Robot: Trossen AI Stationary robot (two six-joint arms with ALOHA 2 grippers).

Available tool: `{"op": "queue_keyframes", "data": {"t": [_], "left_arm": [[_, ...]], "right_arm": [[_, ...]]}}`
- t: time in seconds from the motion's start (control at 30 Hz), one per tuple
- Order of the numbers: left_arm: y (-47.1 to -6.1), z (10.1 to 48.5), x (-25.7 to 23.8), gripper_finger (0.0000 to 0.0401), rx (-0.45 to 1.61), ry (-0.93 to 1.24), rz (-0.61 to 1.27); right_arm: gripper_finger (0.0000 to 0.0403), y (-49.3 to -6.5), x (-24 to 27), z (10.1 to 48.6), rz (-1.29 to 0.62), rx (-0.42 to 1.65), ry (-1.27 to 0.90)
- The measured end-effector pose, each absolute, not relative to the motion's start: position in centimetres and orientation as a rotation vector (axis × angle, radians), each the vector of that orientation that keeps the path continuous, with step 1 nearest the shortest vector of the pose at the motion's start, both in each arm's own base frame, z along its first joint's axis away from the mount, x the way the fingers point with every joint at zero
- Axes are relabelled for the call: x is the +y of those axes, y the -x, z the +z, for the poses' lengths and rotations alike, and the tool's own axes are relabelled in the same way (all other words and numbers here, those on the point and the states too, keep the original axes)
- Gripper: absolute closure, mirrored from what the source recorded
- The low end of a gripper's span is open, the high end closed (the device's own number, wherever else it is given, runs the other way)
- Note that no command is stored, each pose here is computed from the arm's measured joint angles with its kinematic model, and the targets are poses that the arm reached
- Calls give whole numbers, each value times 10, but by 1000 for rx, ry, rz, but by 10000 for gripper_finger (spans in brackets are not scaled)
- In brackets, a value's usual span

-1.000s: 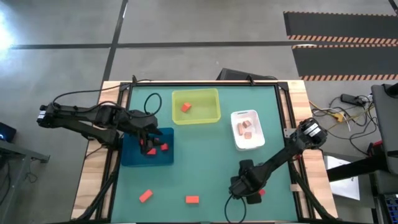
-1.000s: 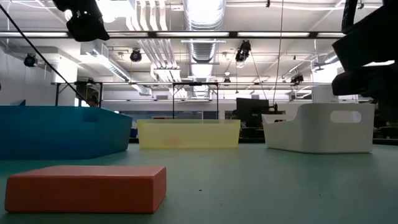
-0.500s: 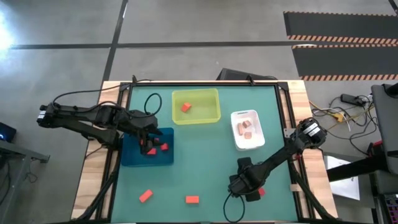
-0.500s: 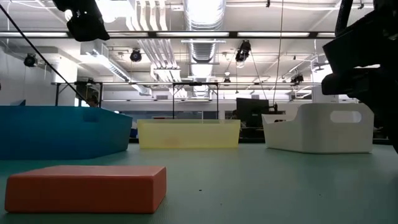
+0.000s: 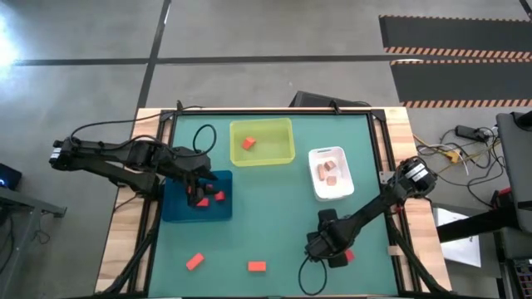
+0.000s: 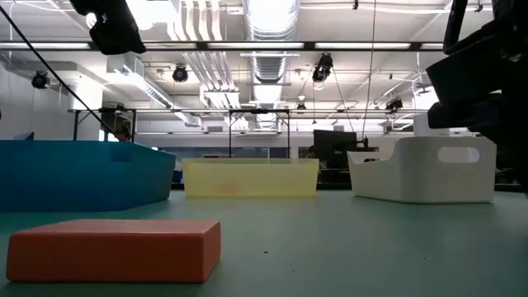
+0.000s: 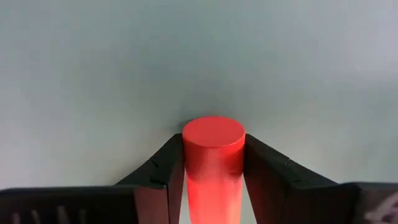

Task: Sort & place blocks by color
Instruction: Put the orange block into the yellow bin

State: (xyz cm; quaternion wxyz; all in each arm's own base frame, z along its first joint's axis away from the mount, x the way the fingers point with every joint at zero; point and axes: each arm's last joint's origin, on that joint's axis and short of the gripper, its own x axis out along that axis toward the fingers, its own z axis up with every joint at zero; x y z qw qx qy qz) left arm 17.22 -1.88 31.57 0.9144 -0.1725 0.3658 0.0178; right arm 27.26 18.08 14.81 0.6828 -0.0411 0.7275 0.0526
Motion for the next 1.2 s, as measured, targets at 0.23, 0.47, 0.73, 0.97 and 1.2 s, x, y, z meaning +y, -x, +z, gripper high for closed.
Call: {"op": "queue_keyframes", "data": {"t": [0.23, 0.47, 0.73, 0.97, 1.2], "left_arm": [[-172, 316, -19, 177, 752, 352, 35], [-173, 317, -19, 177, 741, 327, 23], [-173, 316, -19, 177, 742, 322, 21], [-173, 316, -19, 177, 742, 310, 17], [-176, 319, -19, 177, 711, 312, 11]], "right_arm": [[277, -289, 172, 175, 52, 1649, 42], [281, -334, 138, 234, -53, 1528, -144], [280, -375, 49, 283, -317, 1315, -493], [279, -384, -40, 316, -525, 1112, -743], [278, -389, -104, 330, -634, 994, -833]]}}
